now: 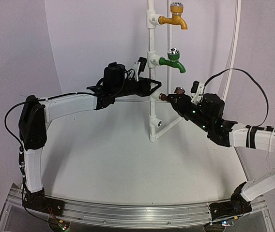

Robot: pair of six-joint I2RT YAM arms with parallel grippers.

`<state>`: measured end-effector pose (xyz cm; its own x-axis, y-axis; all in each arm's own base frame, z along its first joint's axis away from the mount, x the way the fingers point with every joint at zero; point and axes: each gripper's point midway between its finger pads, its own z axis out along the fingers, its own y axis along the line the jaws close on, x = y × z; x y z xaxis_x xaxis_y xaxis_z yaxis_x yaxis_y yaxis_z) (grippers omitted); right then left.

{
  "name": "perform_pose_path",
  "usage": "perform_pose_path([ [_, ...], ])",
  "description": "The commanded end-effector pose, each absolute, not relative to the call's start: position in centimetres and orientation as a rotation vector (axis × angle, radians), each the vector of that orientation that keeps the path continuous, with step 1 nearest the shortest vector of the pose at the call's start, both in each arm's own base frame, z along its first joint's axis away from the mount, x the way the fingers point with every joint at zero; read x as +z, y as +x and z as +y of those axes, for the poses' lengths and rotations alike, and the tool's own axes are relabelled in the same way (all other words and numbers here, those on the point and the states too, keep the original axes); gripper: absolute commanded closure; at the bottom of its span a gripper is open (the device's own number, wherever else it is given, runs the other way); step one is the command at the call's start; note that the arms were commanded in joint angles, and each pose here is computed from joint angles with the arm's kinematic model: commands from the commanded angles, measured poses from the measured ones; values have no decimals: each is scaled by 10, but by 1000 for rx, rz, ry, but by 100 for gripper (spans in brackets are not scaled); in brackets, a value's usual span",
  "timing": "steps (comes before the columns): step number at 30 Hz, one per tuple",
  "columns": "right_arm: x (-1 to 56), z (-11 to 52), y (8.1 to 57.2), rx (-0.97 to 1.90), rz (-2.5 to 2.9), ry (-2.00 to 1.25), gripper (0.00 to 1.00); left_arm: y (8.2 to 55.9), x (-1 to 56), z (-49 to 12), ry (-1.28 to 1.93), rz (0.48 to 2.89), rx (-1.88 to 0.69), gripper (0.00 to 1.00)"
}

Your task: Install the water faucets

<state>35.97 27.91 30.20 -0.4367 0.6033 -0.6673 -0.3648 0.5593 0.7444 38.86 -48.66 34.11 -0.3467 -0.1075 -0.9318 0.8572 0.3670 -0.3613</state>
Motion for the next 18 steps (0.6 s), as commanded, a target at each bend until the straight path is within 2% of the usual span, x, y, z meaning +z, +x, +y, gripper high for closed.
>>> perform_pose_path([
  [1,286,291,343,1241,1802,237,100,299,312,-525,876,1778,-1374,100],
  [6,282,291,333,1322,1819,273,100,297,301,-528,910,1786,-1247,100],
  [18,301,294,311,1836,1743,652,100,288,264,-536,1011,1749,-1065,100],
])
